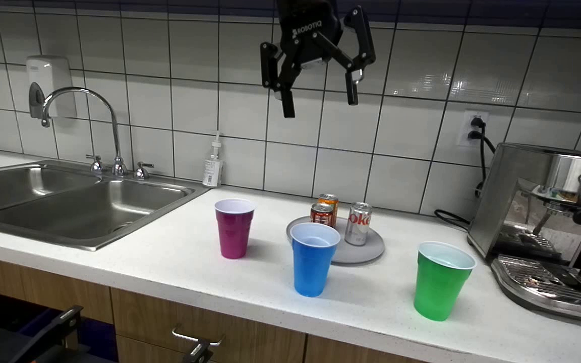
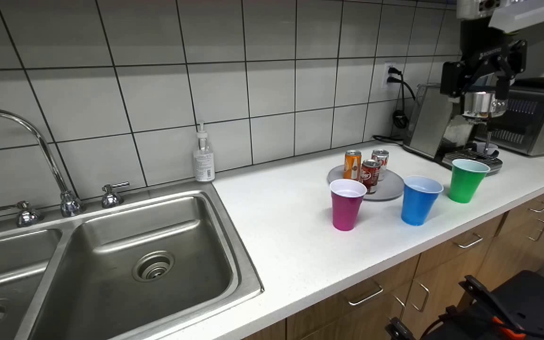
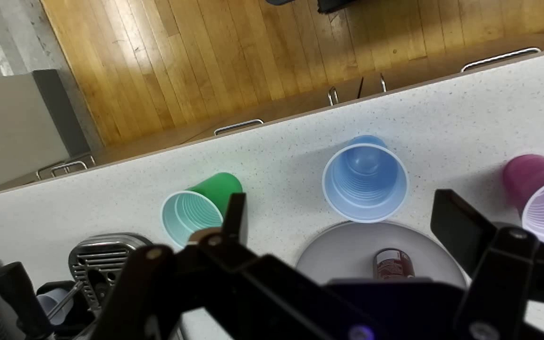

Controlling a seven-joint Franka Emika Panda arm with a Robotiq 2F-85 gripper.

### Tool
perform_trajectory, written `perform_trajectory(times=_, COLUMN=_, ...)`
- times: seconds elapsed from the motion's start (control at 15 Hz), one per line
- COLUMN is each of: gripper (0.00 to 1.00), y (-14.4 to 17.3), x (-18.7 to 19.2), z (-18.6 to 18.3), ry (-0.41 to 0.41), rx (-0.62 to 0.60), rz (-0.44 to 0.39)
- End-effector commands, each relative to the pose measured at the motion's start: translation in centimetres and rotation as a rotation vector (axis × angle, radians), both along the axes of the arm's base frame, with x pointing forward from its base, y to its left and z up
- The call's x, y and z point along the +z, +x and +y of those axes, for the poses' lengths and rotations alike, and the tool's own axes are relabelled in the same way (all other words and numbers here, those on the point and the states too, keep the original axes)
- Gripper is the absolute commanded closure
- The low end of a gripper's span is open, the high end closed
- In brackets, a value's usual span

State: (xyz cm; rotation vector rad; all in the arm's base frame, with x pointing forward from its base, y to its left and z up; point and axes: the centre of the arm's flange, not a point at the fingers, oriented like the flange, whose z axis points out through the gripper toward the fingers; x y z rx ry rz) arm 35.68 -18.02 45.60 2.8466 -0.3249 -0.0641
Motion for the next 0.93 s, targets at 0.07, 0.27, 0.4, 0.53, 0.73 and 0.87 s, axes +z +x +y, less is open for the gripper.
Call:
perform_trajectory(times=0.07, gripper=0.0, y=0.0, x=0.0, z=0.0, ry=0.0, rx=0.0, rz=0.0)
perform_trajectory(times=0.27, gripper=0.0, y=-0.2, x=-0.2, z=-0.1, ry=-0.005, rx=-0.009, rz=-0.004)
perform_trajectory(times=0.4, gripper=0.0, y=-0.4, x=-0.7, z=-0.1, ry=0.016, rx=-0.056, rz=-0.033)
perform_trajectory(times=0.53, gripper=0.0, y=-0.6, x=-1.9, z=0.0, ry=0.038, rx=-0.116, rz=-0.07)
perform_trajectory(times=0.73, gripper=0.0, y=-0.5, x=-3.3, z=0.2, ry=0.051, rx=-0.163, rz=-0.125)
perform_trajectory(times=0.87, gripper=0.0, y=0.0, x=-4.5, z=0.3, ry=0.037, rx=-0.169, rz=-0.145)
